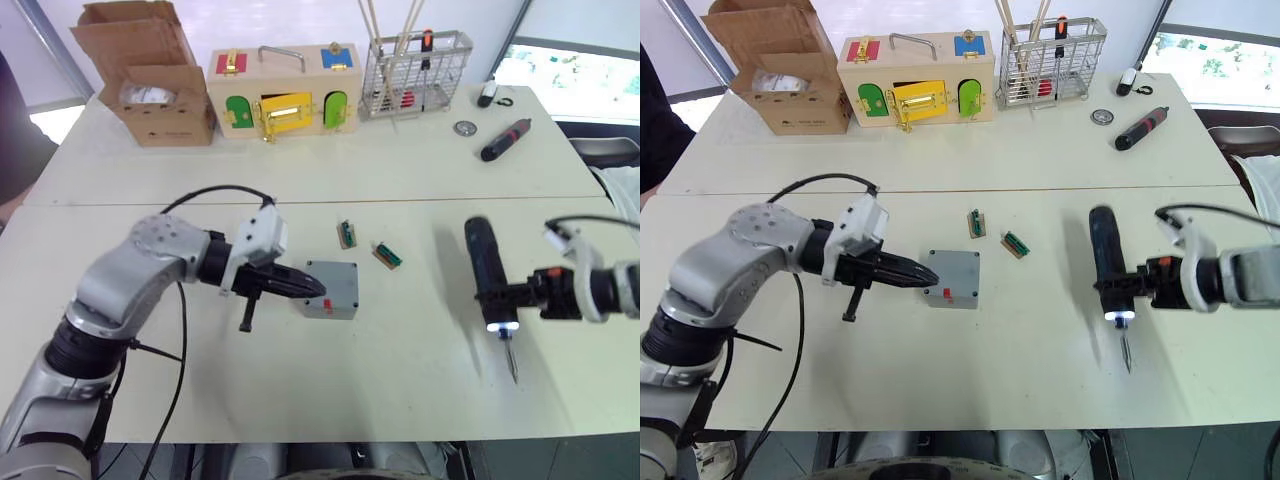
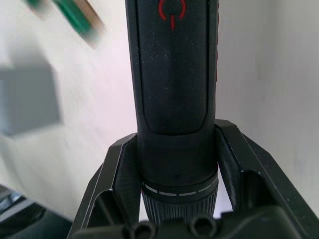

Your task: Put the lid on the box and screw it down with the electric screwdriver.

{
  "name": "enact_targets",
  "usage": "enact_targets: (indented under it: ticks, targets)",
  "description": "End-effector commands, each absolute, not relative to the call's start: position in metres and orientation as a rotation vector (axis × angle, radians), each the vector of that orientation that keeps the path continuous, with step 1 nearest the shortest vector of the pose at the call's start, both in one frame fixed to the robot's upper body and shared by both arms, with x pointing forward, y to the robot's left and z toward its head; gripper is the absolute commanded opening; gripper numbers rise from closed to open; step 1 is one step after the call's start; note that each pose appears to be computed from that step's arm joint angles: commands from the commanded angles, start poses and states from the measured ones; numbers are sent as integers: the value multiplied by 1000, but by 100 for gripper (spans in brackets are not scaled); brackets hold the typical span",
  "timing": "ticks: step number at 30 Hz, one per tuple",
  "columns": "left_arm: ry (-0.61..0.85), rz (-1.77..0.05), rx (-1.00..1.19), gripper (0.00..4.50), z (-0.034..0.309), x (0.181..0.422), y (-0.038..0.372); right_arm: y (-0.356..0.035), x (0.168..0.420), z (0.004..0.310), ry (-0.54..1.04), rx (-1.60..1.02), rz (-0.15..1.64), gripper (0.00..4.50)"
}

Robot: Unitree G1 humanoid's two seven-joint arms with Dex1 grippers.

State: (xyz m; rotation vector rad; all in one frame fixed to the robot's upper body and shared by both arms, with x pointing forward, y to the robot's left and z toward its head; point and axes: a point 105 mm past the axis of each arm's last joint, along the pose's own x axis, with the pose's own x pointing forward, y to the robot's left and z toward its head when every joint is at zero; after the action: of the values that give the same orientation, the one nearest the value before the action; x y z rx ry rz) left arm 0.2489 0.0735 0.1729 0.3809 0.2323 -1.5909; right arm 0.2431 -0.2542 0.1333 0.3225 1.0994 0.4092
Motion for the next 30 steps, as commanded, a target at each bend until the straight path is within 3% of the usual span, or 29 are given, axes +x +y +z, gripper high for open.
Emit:
enact_targets:
  ticks: [1, 11, 13, 18, 21, 26, 30]
  targets:
    - [201, -1564, 419, 0, 171, 250, 69, -250, 250, 145, 1041, 329, 418, 178]
    - [258, -1506, 384, 0, 153, 248, 75, -256, 268, 129, 1037, 310, 319, 178]
    - [263, -1505, 387, 0, 153, 248, 76, -253, 268, 128, 1033, 293, 333, 279]
    - [266, -1466, 377, 0, 156, 257, 83, -251, 277, 137, 954, 260, 323, 430]
    - [247, -1419, 361, 0, 164, 267, 89, -254, 292, 160, 801, 175, 305, 448]
    - [181, -1294, 217, 0, 188, 290, 98, -212, 299, 228, 467, 129, 575, 448]
    - [200, -1147, 161, 0, 185, 312, 117, -149, 261, 223, 367, -22, 894, 448]
